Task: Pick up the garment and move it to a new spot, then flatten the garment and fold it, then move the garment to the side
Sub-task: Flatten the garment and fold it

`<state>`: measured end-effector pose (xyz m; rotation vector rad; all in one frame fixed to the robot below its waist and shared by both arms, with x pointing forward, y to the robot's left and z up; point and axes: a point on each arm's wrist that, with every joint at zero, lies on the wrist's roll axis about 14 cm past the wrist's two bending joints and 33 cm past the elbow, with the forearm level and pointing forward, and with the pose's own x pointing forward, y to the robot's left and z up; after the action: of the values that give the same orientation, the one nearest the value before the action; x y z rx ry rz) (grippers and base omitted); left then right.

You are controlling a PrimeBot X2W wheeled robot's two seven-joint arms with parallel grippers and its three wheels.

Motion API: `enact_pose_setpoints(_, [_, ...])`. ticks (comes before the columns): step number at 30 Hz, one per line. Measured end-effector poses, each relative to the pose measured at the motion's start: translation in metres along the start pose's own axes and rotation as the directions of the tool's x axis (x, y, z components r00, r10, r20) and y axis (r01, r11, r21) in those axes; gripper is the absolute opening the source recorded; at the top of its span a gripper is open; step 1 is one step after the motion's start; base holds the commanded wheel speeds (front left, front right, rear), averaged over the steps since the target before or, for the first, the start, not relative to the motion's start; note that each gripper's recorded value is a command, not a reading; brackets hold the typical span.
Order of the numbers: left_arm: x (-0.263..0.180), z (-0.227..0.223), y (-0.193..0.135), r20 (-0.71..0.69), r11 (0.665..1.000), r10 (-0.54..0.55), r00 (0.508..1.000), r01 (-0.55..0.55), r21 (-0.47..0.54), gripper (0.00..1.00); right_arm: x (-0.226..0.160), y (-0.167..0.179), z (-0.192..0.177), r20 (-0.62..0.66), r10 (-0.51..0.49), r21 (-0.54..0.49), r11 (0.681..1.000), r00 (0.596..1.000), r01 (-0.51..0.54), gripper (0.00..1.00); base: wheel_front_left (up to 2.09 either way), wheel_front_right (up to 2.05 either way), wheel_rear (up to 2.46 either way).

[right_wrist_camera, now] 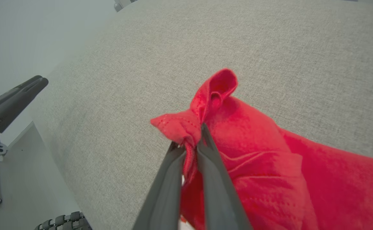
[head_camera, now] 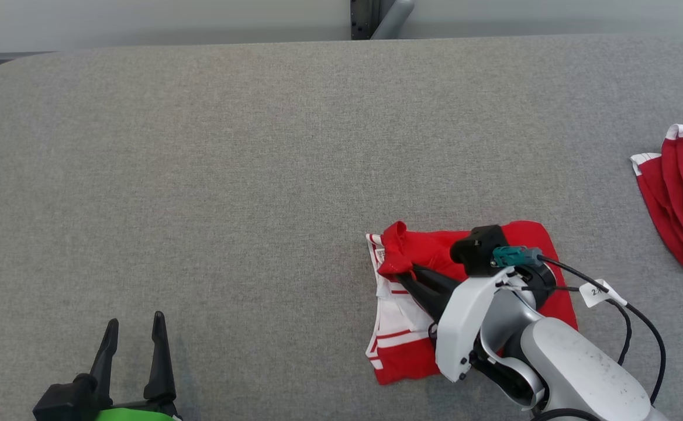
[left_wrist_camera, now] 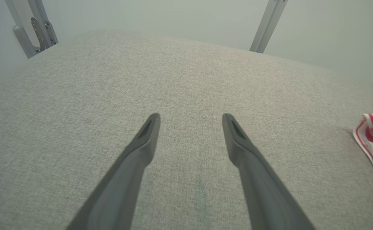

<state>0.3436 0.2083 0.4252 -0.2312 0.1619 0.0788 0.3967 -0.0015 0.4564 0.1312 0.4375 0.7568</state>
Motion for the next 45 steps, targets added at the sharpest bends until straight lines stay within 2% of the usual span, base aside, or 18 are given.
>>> enact_pose_setpoints(1, [0.000,0.000,0.001,0.000,1.000,0.002,1.000,-0.002,0.000,1.00,0.000,0.000,-0.001,-0.004,0.002,-0.005,1.000,1.000,-0.002,0.11,0.00,0.00,0.00])
enact_pose_setpoints(2, [0.000,0.000,0.001,0.000,1.000,0.003,1.000,-0.003,0.000,1.00,0.000,0.001,-0.002,-0.009,0.005,-0.015,1.000,1.000,-0.005,0.35,0.00,0.00,0.00])
enact_pose_setpoints(3, [0.000,0.000,0.001,0.000,1.000,0.004,1.000,-0.004,0.000,1.00,0.000,0.002,-0.002,-0.012,0.009,-0.028,1.000,1.000,-0.009,0.70,0.00,0.00,0.00])
enact_pose_setpoints(4, [0.000,0.000,0.001,0.000,1.000,0.004,1.000,-0.004,-0.001,1.00,0.000,0.002,-0.001,-0.013,0.010,-0.039,0.999,1.000,-0.010,1.00,0.00,0.00,0.00])
enact_pose_setpoints(6, [0.000,0.000,0.001,0.001,1.000,0.004,1.000,-0.004,-0.003,1.00,-0.002,0.005,-0.002,-0.020,0.021,-0.072,0.997,1.000,-0.022,1.00,0.00,0.00,0.00])
enact_pose_setpoints(9, [-0.001,0.001,0.001,0.005,1.000,0.004,1.000,-0.004,-0.004,1.00,-0.006,0.012,0.016,0.045,0.041,-0.082,0.996,0.998,-0.037,1.00,0.00,0.00,0.00])
enact_pose_setpoints(12, [-0.002,0.002,0.004,0.009,1.000,0.010,1.000,-0.010,-0.008,1.00,-0.017,0.025,0.030,0.099,0.077,-0.051,0.996,0.992,-0.073,1.00,0.00,0.00,0.00])
enact_pose_setpoints(15, [-0.002,0.003,0.003,0.010,1.000,0.008,1.000,-0.008,-0.008,1.00,-0.028,0.022,0.043,0.149,0.069,-0.027,0.997,0.987,-0.065,1.00,0.00,0.00,0.00])
enact_pose_setpoints(18, [0.000,0.006,0.000,0.020,1.000,-0.001,1.000,0.001,-0.014,1.00,-0.061,-0.022,0.077,0.318,-0.079,0.001,0.997,0.945,0.083,1.00,0.00,0.00,0.00])
enact_pose_setpoints(19, [0.000,0.006,0.000,0.020,1.000,-0.001,1.000,0.001,-0.014,1.00,-0.061,-0.022,0.077,0.318,-0.079,0.001,0.997,0.945,0.083,0.95,0.00,0.00,0.00])
enact_pose_setpoints(20, [0.001,0.008,-0.002,0.028,1.000,-0.006,1.000,0.007,-0.022,1.00,-0.080,-0.053,0.079,0.368,-0.191,0.003,0.979,0.910,0.204,0.43,0.00,0.00,0.00])
enact_pose_setpoints(21, [0.001,0.008,-0.003,0.029,1.000,-0.008,1.000,0.009,-0.025,1.00,-0.087,-0.064,0.074,0.369,-0.229,-0.024,0.967,0.901,0.255,0.17,0.00,0.00,0.00])
enact_pose_setpoints(22, [0.001,0.009,-0.005,0.029,1.000,-0.012,0.999,0.013,-0.027,1.00,-0.093,-0.075,0.067,0.370,-0.269,-0.025,0.954,0.889,0.299,0.00,0.00,0.00,0.00])
enact_pose_setpoints(24, [0.001,0.008,-0.008,0.028,0.999,-0.019,0.999,0.020,-0.029,1.00,-0.100,-0.086,0.044,0.341,-0.323,-0.010,0.938,0.883,0.347,0.00,0.00,0.00,0.00])
enact_pose_setpoints(28, [0.000,0.007,-0.009,0.024,0.999,-0.021,0.999,0.022,-0.030,1.00,-0.099,-0.086,0.010,0.299,-0.336,-0.046,0.930,0.893,0.365,0.00,0.00,0.00,0.00])
enact_pose_setpoints(35, [-0.003,0.005,-0.002,0.018,1.000,-0.002,1.000,0.002,-0.015,1.00,-0.072,-0.063,-0.053,0.176,-0.249,-0.135,0.952,0.952,0.274,0.00,0.00,0.00,0.00])
enact_pose_setpoints(40, [-0.004,0.003,0.002,0.010,1.000,0.012,1.000,-0.012,-0.008,1.00,-0.040,-0.044,-0.062,0.142,-0.169,-0.161,0.968,0.975,0.191,0.00,0.00,0.00,0.00])
enact_pose_setpoints(45, [-0.006,0.004,0.007,0.011,1.000,0.028,1.000,-0.028,-0.007,1.00,-0.013,-0.019,-0.065,0.110,-0.062,-0.222,0.971,0.992,0.085,0.00,0.00,0.00,0.00])
